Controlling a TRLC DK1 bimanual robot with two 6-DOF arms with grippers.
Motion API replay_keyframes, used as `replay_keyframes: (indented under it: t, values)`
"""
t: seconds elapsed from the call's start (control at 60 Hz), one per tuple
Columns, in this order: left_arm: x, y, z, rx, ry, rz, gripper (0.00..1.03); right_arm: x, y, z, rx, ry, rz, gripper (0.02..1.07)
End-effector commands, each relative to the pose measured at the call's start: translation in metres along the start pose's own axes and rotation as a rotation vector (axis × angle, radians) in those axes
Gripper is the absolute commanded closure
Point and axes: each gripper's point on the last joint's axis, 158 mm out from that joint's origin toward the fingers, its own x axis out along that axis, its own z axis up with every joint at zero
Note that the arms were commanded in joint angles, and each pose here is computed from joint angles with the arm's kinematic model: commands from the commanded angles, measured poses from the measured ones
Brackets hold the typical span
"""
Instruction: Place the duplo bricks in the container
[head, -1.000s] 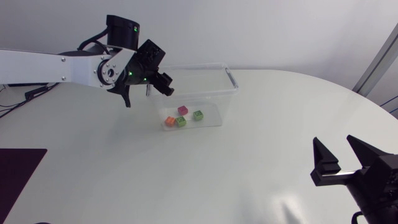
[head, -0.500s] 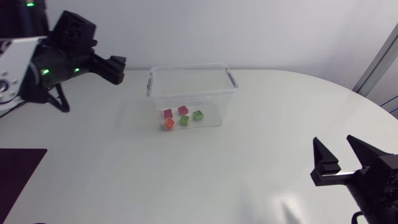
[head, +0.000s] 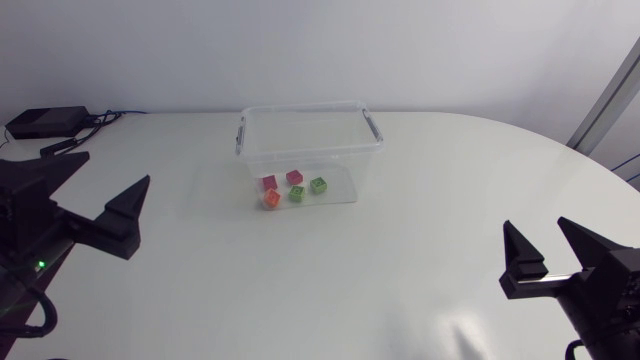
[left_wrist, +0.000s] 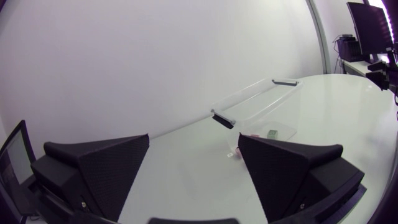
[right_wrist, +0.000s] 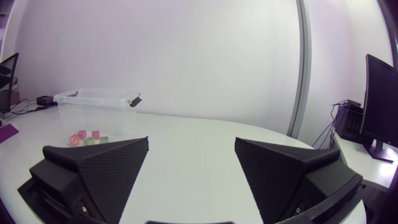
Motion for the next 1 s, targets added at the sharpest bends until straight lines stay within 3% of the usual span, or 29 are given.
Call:
replay_keyframes:
  t: [0.0,0.783,0.983]
  values:
    - [-0.004,0.001,-0.013,-0.056,0.006,0.015,0.03,0.001,0.000,-0.006,-0.006,0.005,-0.002,0.07]
    - [-0.027,0.010,-0.087,-0.355,-0.036,0.132,0.03,0.001,-0.002,-0.005,0.060,-0.001,-0.014,0.07]
    - [-0.027,0.011,-0.088,-0.360,-0.037,0.134,0.03,0.001,-0.002,-0.005,0.061,-0.001,-0.014,0.07]
